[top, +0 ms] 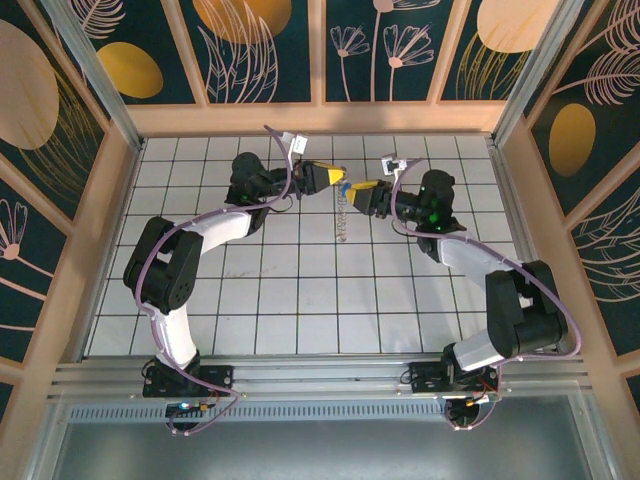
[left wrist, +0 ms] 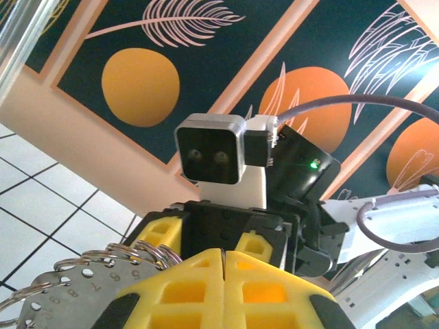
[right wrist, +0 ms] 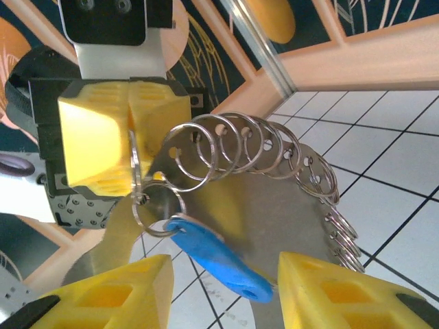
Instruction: Put the keys on the keyring
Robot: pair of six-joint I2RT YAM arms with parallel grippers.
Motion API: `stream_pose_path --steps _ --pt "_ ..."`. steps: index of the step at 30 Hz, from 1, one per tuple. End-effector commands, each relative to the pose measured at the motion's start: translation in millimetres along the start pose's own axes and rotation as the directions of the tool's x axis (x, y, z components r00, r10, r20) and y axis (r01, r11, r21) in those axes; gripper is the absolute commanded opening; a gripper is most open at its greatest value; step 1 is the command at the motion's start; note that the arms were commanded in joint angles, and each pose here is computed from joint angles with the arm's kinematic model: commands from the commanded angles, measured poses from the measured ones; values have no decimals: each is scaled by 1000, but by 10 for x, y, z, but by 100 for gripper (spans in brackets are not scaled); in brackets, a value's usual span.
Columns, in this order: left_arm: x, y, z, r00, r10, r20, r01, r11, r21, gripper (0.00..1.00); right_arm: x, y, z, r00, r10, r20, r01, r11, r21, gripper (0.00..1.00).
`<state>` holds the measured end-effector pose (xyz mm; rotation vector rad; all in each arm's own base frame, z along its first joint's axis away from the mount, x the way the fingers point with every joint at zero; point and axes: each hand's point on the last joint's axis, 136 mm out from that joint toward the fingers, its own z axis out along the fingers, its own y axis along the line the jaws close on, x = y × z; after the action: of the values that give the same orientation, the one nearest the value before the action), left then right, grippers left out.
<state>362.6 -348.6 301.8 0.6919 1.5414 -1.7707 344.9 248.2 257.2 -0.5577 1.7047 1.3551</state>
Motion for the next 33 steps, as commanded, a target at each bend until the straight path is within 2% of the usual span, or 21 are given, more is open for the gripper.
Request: stream_pose_path --steps 1,6,9,19,33 --pt "-125 -262 40 997 80 8 -80 994 68 0 -126 198 49 994 -106 11 107 990 -95 44" --pt "-120 -265 58 997 78 7 -79 994 71 0 -140 242 51 993 -118 8 118 986 -120 41" --pt "-121 -277 59 997 82 6 -82 994 74 0 -116 269 44 993 -118 -1 117 984 -136 36" --pt "-130 -299 68 996 85 10 -86 993 76 0 -30 332 15 994 -109 -23 103 980 -172 0" --pt "-123 -313 70 995 94 20 -95 993 68 0 0 369 209 992 -107 -65 93 977 -191 0"
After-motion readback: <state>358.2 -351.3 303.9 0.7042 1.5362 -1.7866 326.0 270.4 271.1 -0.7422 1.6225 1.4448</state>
